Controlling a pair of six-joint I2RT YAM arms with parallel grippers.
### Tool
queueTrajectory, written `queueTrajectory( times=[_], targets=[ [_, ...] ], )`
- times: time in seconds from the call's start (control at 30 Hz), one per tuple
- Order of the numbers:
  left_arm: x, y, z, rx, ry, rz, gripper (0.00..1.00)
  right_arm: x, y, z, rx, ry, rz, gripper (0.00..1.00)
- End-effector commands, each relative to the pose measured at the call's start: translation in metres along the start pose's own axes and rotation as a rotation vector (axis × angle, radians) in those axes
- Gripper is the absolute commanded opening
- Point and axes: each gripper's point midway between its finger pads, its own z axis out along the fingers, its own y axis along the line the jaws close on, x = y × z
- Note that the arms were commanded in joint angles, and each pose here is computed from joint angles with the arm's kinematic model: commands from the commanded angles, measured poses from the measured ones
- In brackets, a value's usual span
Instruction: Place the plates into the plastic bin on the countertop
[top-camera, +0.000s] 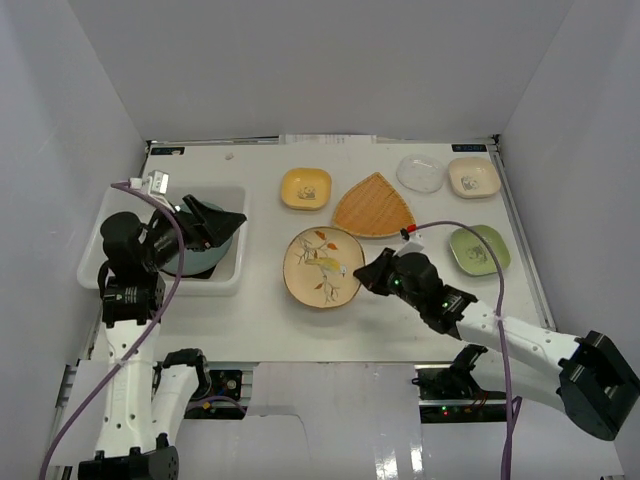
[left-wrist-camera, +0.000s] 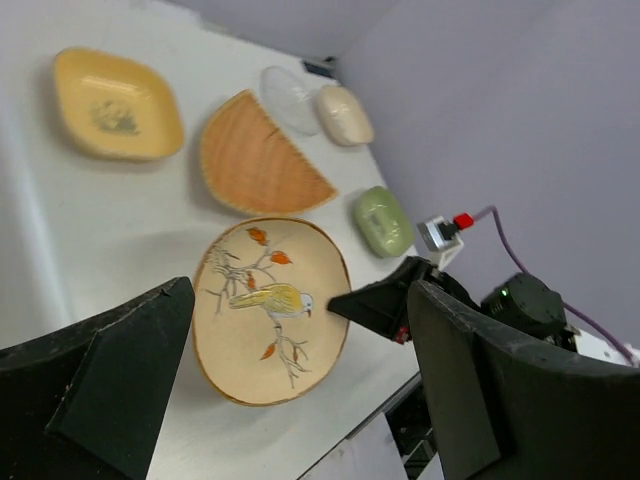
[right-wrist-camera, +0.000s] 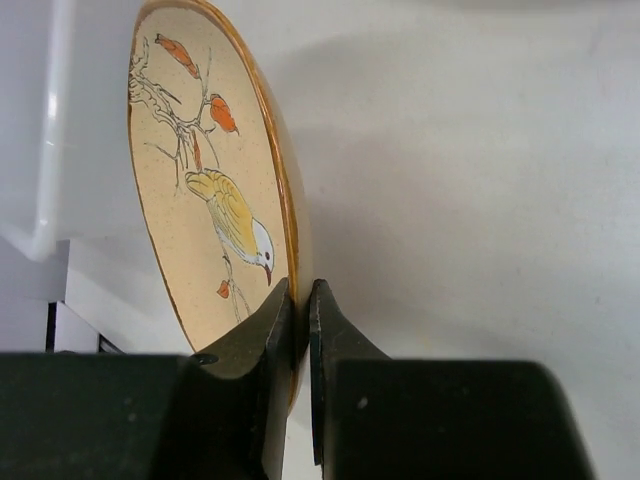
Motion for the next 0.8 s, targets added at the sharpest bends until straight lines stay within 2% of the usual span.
queueTrajectory(
  times=[0.0, 0.13, 0.17, 0.2, 0.27, 0.37, 0.4, 0.43, 0.47, 0.5, 0.57, 0.6, 0.63, 0.67, 0.77],
  targets=[
    [-0.031, -0.083, -0.022, 0.259, -0.046, 0.133, 0.98, -0.095, 0.106, -0.02, -0.228, -0.242, -0.053, 0.08],
    [-0.052, -0.124, -0.04, 0.333, -0.083, 0.223, 0.98, -0.108, 0.16, -0.001, -0.287, -0.227, -0.102, 0.08],
    [-0.062, -0.136, -0.046, 0.343, -0.107, 0.263, 0.98, -0.096, 0.168, 0.016, -0.291, -0.184, -0.121, 0.08],
    [-0.069, -0.138, -0.047, 0.322, -0.131, 0.27, 0.98, -0.112, 0.198, 0.016, -0.339, -0.209, -0.121, 0.08],
    [-0.076, -0.143, -0.05, 0.311, -0.146, 0.282, 0.98, -0.107, 0.229, 0.028, -0.385, -0.184, -0.149, 0.08],
    [-0.087, -0.152, -0.051, 0.313, -0.162, 0.277, 0.98, -0.109, 0.289, 0.074, -0.413, -0.167, -0.201, 0.08],
    [-0.087, -0.152, -0.051, 0.311, -0.163, 0.272, 0.98, -0.09, 0.276, 0.093, -0.377, -0.117, -0.218, 0.08],
    [-0.088, -0.154, -0.051, 0.313, -0.165, 0.272, 0.98, -0.104, 0.307, 0.093, -0.433, -0.139, -0.209, 0.08],
    [-0.088, -0.153, -0.049, 0.31, -0.165, 0.267, 0.98, -0.099, 0.317, 0.101, -0.447, -0.118, -0.213, 0.08],
    [-0.088, -0.151, -0.048, 0.303, -0.164, 0.264, 0.98, -0.079, 0.31, 0.131, -0.414, -0.073, -0.222, 0.08],
    [-0.078, -0.152, -0.044, 0.327, -0.131, 0.257, 0.98, -0.079, 0.337, 0.141, -0.466, -0.056, -0.213, 0.08],
    [-0.076, -0.151, -0.043, 0.328, -0.125, 0.258, 0.98, -0.061, 0.328, 0.167, -0.436, -0.021, -0.208, 0.08],
    [-0.071, -0.147, -0.041, 0.322, -0.112, 0.261, 0.98, -0.064, 0.344, 0.168, -0.464, -0.032, -0.203, 0.08],
    [-0.072, -0.143, -0.039, 0.302, -0.12, 0.263, 0.98, -0.048, 0.336, 0.189, -0.437, -0.012, -0.209, 0.08],
    [-0.066, -0.137, -0.037, 0.275, -0.111, 0.28, 0.98, -0.04, 0.344, 0.215, -0.422, -0.019, -0.216, 0.08]
  ],
)
